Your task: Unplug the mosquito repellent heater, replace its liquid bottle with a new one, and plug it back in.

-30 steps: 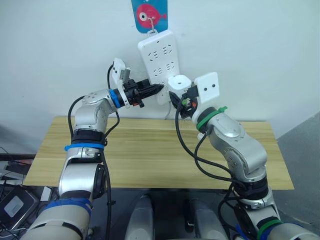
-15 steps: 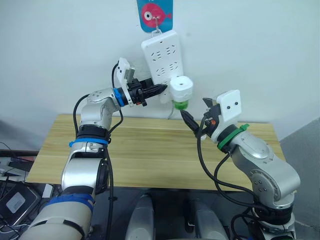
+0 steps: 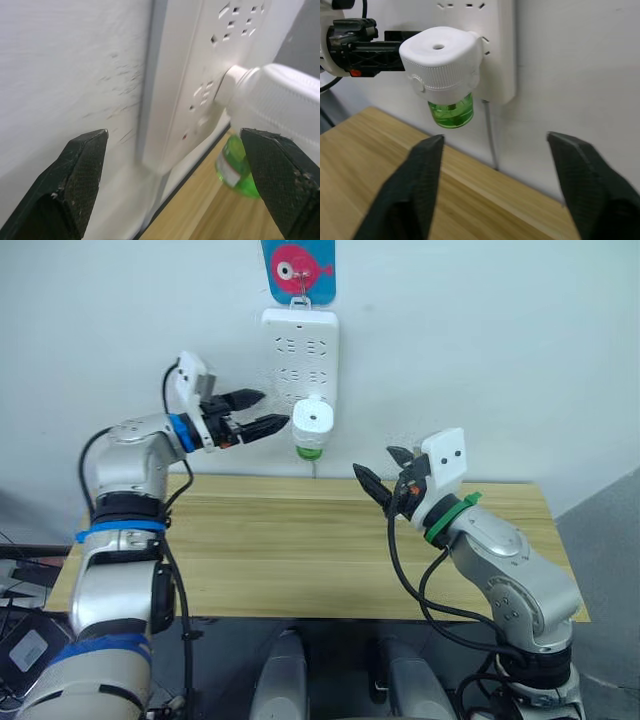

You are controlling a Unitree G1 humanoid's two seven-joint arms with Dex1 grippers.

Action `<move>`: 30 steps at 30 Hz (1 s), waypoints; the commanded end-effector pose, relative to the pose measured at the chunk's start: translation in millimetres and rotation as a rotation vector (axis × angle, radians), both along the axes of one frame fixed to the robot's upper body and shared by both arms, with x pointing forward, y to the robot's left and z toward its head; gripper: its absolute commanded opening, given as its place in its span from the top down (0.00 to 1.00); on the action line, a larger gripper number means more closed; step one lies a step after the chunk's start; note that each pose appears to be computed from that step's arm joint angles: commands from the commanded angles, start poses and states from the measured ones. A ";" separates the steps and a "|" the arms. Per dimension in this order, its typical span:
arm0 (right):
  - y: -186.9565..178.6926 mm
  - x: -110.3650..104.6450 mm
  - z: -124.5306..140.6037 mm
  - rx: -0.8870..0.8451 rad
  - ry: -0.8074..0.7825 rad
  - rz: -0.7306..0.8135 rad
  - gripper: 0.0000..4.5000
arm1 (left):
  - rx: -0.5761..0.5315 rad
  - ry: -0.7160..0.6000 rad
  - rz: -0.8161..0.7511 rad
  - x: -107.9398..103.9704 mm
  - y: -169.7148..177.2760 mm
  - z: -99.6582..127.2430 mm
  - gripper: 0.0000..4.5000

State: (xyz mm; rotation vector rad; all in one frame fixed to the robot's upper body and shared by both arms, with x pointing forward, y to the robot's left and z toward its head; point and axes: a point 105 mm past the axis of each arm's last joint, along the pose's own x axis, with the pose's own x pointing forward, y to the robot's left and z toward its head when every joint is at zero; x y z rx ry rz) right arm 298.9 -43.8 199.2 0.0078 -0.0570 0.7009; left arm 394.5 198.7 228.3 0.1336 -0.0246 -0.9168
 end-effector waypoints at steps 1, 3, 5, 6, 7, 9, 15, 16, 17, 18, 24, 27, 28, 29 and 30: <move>18.2 -7.4 11.4 0.026 -0.049 0.111 0.61 | 0.025 -0.048 -0.031 -15.0 4.8 13.1 0.00; 26.1 -6.3 11.9 0.030 -0.048 0.147 0.78 | 0.053 -0.036 -0.068 -27.1 4.9 10.9 0.00; 32.2 -1.6 13.5 0.044 -0.045 0.161 0.94 | 0.073 0.004 -0.127 -43.0 0.1 6.4 0.00; 34.3 2.3 14.4 0.060 -0.040 0.158 1.00 | 0.083 0.025 -0.155 -50.9 -3.9 2.9 0.00; 36.0 5.6 14.9 0.071 -0.036 0.156 1.00 | 0.085 0.045 -0.179 -58.3 -8.1 0.0 0.00; 37.6 12.2 15.8 0.076 -0.038 0.143 1.00 | 0.066 0.067 -0.220 -71.7 -21.2 -2.8 0.00; 37.4 19.1 18.2 0.077 -0.050 0.124 1.00 | 0.028 0.081 -0.224 -80.5 -33.1 0.6 0.00; 37.4 19.6 18.5 0.078 -0.052 0.122 1.00 | 0.026 0.079 -0.222 -80.3 -33.6 1.0 0.00; 36.7 20.9 19.3 0.079 -0.055 0.116 1.00 | 0.023 0.079 -0.225 -79.9 -34.6 2.1 0.00; 35.0 22.3 20.5 0.087 -0.056 0.105 1.00 | 0.019 0.075 -0.226 -79.3 -35.6 3.7 0.00; 28.9 23.9 27.0 0.113 -0.067 0.076 1.00 | 0.023 0.076 -0.229 -76.6 -35.1 5.4 0.00; 28.0 24.4 27.0 0.113 -0.068 0.065 1.00 | 0.024 0.074 -0.232 -74.5 -36.0 5.6 0.00; 27.6 24.8 26.3 0.109 -0.067 0.060 1.00 | 0.024 0.073 -0.234 -73.8 -36.6 5.8 0.00; 27.2 25.3 25.7 0.107 -0.066 0.054 1.00 | 0.024 0.072 -0.236 -73.3 -37.1 6.0 0.00; 26.4 26.4 24.3 0.098 -0.065 0.045 1.00 | 0.026 0.071 -0.238 -72.6 -37.6 6.1 0.00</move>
